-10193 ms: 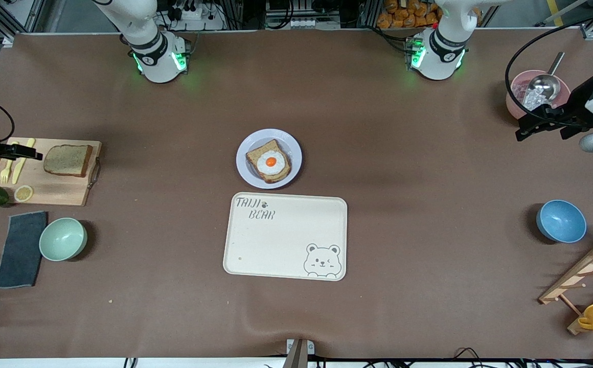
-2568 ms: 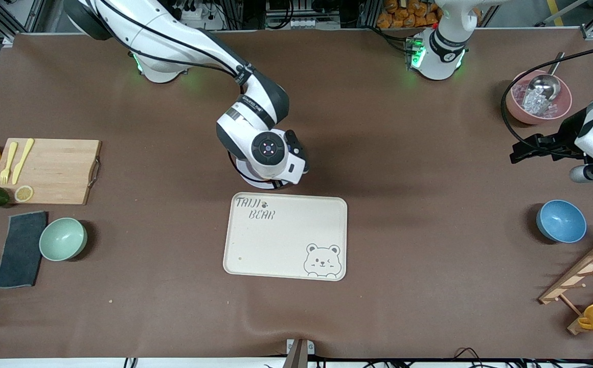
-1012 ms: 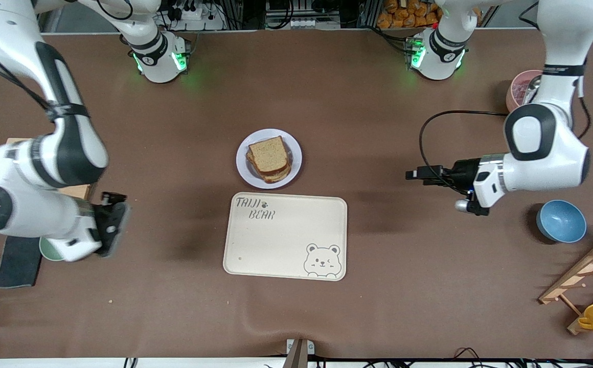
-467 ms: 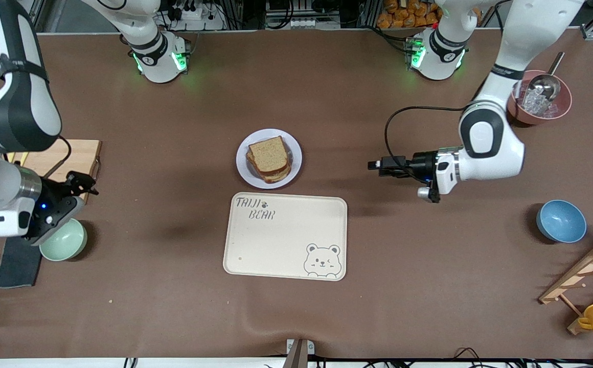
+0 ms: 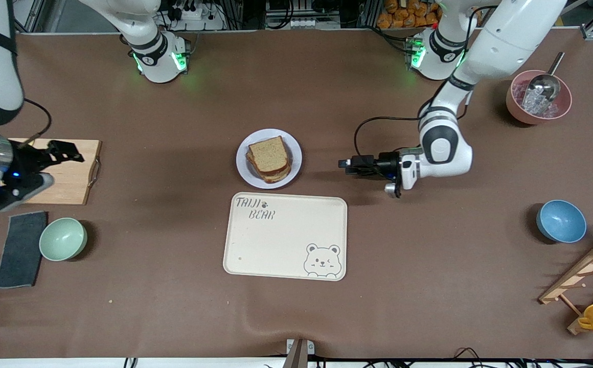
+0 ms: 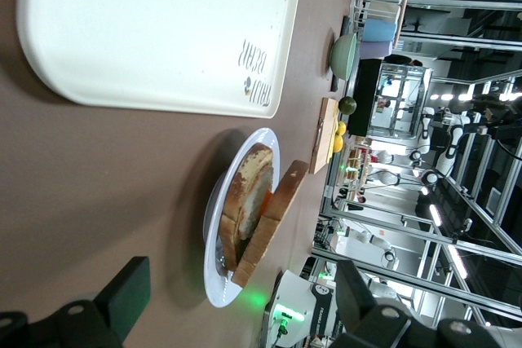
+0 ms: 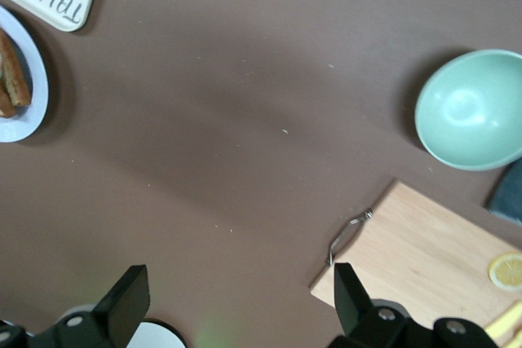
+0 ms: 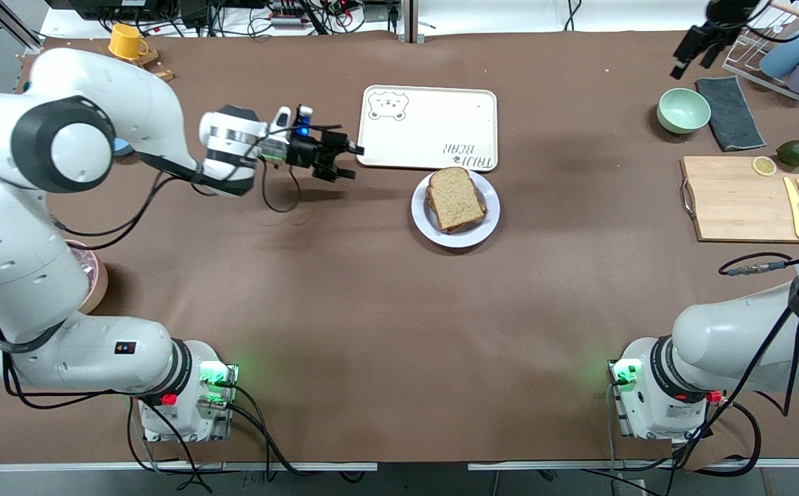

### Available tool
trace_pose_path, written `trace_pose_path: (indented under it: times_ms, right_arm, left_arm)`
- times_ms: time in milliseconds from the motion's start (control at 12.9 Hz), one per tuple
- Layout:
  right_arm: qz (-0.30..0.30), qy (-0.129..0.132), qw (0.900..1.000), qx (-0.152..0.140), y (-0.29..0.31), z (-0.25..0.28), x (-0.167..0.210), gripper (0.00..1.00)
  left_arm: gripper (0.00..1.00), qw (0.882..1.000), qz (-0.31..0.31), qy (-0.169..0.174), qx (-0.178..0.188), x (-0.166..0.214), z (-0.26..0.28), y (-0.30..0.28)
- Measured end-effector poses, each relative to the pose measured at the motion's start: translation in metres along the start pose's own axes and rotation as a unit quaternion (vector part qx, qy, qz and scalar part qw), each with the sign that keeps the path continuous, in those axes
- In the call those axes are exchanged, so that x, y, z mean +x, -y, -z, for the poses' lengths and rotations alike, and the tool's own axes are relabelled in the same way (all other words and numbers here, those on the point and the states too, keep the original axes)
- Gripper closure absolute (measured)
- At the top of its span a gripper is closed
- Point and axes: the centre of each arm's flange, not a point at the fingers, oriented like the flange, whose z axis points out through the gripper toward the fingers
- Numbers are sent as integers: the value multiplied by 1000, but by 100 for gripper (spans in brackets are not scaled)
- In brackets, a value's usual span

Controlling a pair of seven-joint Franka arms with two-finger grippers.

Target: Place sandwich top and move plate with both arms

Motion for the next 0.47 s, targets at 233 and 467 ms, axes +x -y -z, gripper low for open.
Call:
trace_pose_path:
  times_ms: [233, 467]
  right_arm:
    - [-87, -16, 996, -15, 23, 26, -6, 0]
    - [-171, -22, 985, -31, 39, 57, -18, 0]
  left_arm:
    - [6, 1000, -21, 2, -14, -20, -38, 29]
    - [12, 999, -23, 18, -15, -29, -59, 33]
